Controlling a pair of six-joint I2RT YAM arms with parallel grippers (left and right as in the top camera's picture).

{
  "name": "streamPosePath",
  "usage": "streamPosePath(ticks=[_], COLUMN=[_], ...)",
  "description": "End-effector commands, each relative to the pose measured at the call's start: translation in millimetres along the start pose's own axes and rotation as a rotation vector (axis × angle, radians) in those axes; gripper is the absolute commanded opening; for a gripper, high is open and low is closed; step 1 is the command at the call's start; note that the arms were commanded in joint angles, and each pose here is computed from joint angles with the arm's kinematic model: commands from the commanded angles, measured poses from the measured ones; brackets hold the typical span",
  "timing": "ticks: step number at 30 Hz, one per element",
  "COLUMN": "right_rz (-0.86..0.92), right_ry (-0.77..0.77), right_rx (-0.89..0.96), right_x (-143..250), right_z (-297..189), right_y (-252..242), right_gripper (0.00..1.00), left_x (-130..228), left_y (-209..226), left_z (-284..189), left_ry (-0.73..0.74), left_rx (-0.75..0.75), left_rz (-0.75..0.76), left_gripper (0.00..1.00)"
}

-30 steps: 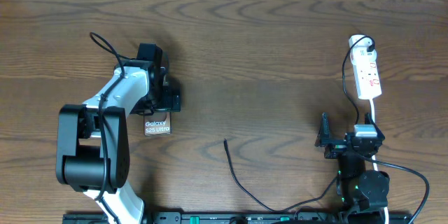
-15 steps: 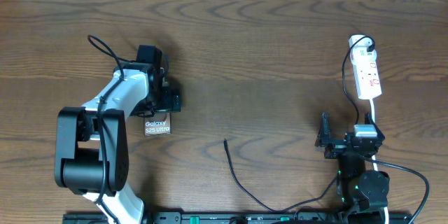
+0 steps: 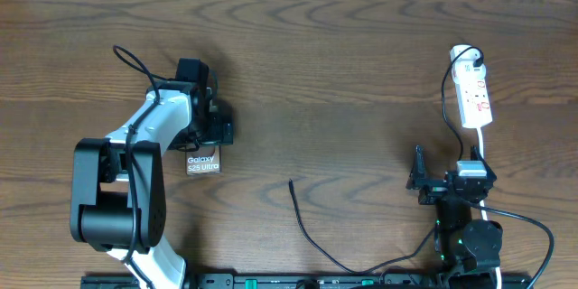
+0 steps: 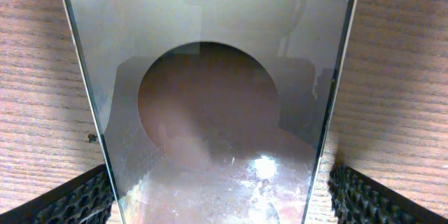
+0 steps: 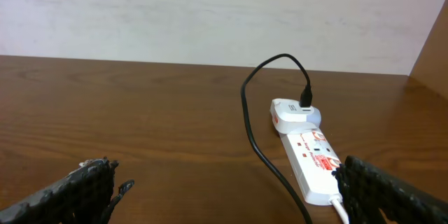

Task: Plug charger to phone and switch on socket
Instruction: 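Close the left gripper on the phone's long edges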

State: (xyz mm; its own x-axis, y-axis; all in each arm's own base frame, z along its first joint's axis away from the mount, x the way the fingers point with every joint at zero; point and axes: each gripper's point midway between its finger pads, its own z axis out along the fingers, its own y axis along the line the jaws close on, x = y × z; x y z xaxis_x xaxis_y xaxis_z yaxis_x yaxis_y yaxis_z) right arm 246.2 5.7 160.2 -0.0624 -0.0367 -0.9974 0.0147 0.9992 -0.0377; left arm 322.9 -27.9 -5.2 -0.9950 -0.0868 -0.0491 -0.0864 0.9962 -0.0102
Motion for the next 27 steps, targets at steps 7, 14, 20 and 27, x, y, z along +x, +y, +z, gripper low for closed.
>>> streamPosePath(ticks=[7,14,20,27], right_rz=[0.015,0.015,0.015,0.015], right_ry=[-0.002,-0.002,-0.002,-0.002], right_rx=[0.021,0.021,0.021,0.021], right_x=[0.1,0.1,0.1,0.1], right_z=[-0.3,-0.3,-0.3,-0.3], right_y=[-4.0,-4.0,-4.0,-4.0], right_gripper=[0.99,0.99,0.99,0.99], left_x=[17.7,17.8,17.8,17.8], left_y=[7.7,7.7,7.7,7.8], left_z=[16.0,16.0,16.0,16.0], left_ry=[0.06,0.061,0.061,0.06], left_rx=[-0.035,-0.035,-0.035,-0.035], left_rz=[-0.006,-0.006,-0.006,-0.006], left_gripper=[1.0,0.92,0.9,0.86])
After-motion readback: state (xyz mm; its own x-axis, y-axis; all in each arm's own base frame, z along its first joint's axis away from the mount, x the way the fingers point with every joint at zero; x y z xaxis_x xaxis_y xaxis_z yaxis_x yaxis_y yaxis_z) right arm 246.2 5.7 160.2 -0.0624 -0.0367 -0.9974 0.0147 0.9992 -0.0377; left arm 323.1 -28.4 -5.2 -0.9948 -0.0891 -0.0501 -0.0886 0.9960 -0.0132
